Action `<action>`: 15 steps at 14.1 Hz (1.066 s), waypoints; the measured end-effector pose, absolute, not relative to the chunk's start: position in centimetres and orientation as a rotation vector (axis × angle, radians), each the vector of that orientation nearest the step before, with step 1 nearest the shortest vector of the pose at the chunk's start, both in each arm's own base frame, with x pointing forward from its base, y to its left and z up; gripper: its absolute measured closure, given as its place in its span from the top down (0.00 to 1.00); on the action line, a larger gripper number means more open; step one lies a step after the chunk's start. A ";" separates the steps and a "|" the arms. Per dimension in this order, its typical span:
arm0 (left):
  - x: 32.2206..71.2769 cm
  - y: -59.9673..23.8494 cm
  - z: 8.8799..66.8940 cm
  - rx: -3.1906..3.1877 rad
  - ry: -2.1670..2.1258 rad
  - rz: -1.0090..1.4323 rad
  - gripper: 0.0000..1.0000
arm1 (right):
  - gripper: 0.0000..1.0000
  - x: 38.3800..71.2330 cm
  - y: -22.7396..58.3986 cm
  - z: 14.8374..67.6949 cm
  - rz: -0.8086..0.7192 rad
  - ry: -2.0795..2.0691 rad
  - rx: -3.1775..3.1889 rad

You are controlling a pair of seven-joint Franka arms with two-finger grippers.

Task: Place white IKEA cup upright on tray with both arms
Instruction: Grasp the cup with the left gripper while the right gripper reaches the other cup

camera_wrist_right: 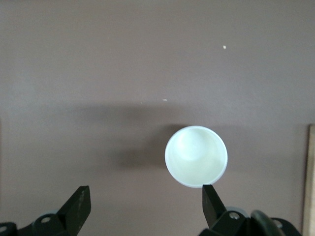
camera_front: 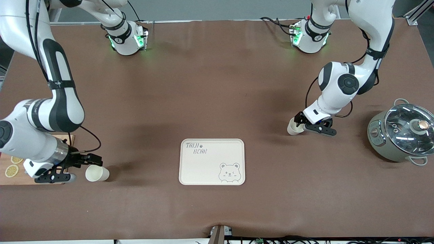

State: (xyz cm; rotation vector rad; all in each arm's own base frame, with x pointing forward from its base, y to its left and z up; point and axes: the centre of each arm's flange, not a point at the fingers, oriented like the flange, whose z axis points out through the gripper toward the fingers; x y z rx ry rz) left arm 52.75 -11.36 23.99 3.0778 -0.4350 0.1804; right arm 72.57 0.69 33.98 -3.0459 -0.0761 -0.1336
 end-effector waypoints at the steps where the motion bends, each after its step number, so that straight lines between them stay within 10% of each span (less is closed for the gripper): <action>1: 52.7 -11.4 23.6 3.078 -0.435 0.176 1.00 | 1.00 73.2 1.0 33.2 -0.143 -0.091 -3.054; 7: 52.6 -11.3 22.7 3.077 -0.454 0.161 1.00 | 1.00 74.4 0.6 27.8 -0.147 -0.147 -3.117; 15: 52.9 -11.3 22.9 3.072 -0.490 0.171 0.22 | 1.00 74.2 0.6 24.0 -0.092 -0.174 -3.139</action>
